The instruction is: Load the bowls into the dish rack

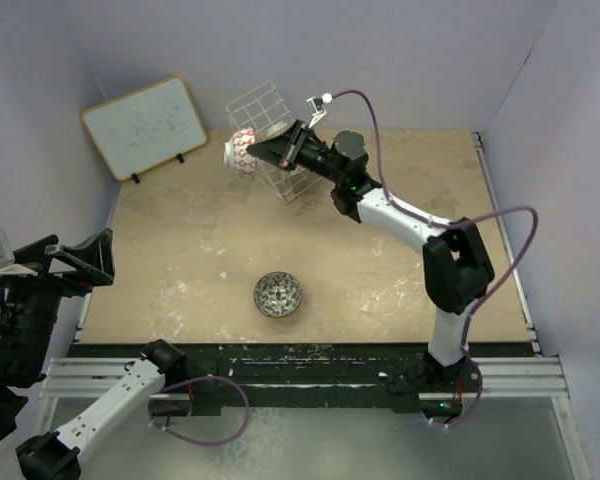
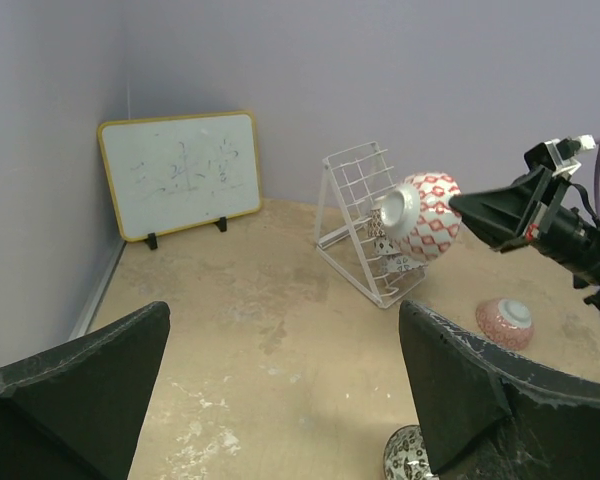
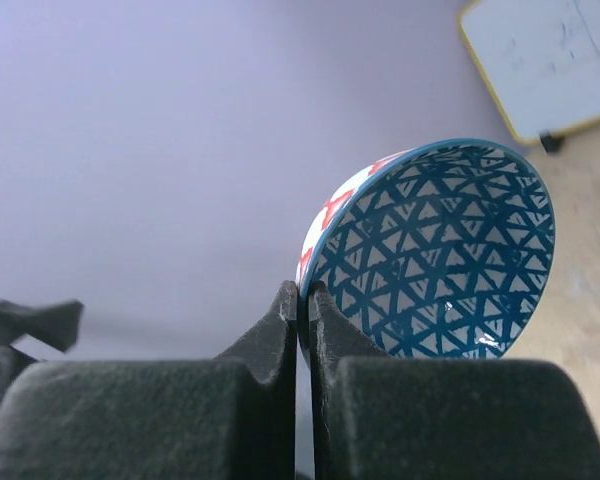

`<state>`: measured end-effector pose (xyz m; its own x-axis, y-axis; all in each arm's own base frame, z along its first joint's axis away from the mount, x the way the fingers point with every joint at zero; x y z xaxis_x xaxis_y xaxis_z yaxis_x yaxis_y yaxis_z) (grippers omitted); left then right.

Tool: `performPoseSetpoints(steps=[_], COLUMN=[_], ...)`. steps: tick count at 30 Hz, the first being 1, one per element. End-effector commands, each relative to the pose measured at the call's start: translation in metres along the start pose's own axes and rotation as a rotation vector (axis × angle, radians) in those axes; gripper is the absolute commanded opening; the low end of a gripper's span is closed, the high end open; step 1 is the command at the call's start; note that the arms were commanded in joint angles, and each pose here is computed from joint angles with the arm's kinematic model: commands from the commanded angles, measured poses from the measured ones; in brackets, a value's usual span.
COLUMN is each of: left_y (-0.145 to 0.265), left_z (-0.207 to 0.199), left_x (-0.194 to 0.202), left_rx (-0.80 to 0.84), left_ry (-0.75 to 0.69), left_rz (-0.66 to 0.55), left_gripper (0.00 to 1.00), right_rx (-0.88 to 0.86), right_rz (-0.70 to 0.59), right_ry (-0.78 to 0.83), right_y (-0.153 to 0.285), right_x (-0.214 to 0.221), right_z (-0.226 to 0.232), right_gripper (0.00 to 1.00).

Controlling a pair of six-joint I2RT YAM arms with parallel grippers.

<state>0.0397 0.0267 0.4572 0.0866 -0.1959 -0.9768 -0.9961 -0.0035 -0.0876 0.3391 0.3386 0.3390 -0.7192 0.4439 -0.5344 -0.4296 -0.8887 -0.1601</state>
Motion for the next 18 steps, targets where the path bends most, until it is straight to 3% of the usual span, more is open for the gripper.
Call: performPoseSetpoints(steps=[1, 10, 18], left_y=[0.005, 0.008, 0.012], left_z=[0.004, 0.008, 0.012], left_x=[-0.009, -0.007, -0.006], left_rx=[-0.002, -0.014, -0.027], left_ry=[0.000, -0.012, -0.012], left_rz=[-0.034, -0.032, -0.032], left_gripper=[0.99, 0.99, 0.99], right_rx=[-0.408, -0.412, -0.365], right_rz=[-0.165, -0.389, -0.550], right_ry=[-0.003, -0.043, -0.200], right_y=[-0.004, -0.023, -0.033], right_x=[-0.057, -0.114, -0.126], right_z=[0.048, 0.006, -0.048], right_gripper=[0.00, 0.00, 0.00])
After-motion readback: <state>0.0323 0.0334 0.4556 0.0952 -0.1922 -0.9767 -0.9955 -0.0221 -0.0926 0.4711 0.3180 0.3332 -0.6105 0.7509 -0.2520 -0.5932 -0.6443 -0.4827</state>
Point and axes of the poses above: each gripper's point midway between its finger pads, its own y axis back along the fingers, its own z axis along the line the jaws close on, x = y × z, the point moved 8 cm from there along y, back along the fingers, and after that the axes turned 2 degrees about -y, right-handed, at the moved point
